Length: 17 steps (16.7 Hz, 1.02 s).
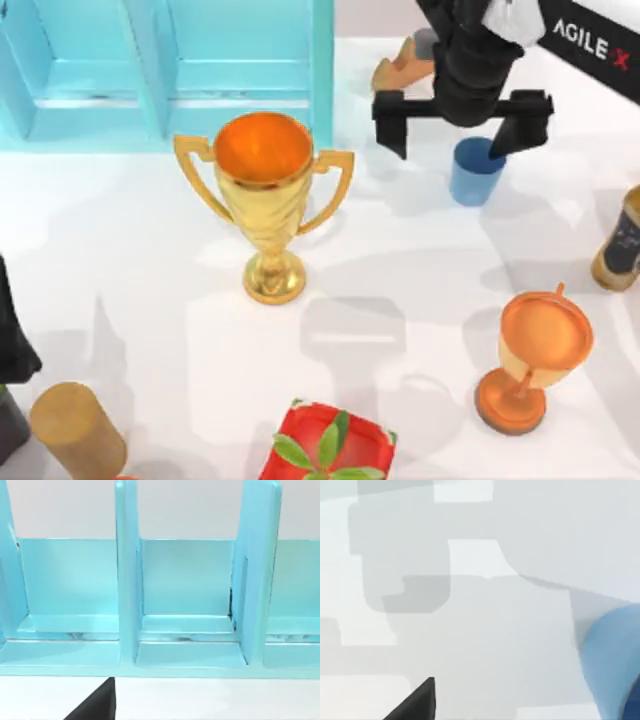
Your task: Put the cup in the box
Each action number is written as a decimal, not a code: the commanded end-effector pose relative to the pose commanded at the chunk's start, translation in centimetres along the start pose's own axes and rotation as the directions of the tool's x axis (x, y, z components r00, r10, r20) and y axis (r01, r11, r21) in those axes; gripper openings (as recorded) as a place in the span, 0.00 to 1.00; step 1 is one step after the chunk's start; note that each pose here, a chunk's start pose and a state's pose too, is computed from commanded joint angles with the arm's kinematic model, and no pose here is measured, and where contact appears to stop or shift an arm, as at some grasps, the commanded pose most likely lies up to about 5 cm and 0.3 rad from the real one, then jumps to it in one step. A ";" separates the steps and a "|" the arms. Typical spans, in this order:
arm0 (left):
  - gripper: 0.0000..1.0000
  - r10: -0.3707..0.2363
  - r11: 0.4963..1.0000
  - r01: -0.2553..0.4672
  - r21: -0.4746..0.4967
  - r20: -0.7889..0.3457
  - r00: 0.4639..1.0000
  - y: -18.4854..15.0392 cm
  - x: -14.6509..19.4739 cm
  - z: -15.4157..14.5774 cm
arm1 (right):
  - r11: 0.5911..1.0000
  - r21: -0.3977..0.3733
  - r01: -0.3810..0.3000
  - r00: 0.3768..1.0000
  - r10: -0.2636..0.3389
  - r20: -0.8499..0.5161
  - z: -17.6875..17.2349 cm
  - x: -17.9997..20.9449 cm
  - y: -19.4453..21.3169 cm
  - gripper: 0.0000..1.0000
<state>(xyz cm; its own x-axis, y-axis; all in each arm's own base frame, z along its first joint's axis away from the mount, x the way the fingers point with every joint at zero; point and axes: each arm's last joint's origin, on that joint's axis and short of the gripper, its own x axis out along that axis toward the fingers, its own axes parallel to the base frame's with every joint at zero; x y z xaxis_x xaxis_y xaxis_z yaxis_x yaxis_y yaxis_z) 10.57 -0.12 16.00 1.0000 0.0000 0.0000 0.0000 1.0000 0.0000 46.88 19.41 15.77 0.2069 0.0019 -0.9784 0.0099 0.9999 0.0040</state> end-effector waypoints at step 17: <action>1.00 0.000 1.000 0.000 0.000 0.000 1.000 0.0 0.0 0.0 | 1.000 -0.001 0.004 1.000 -0.004 -0.009 -0.3 2.4 -0.2 0.25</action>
<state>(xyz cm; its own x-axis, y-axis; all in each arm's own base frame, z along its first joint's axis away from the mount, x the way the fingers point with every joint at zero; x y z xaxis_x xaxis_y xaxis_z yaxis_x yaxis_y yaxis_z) 10.57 -0.12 16.00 1.0000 0.0000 0.0000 0.0000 1.0000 0.0000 47.06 19.27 13.36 0.1986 -0.0016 -0.9801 0.0100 1.0000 0.0003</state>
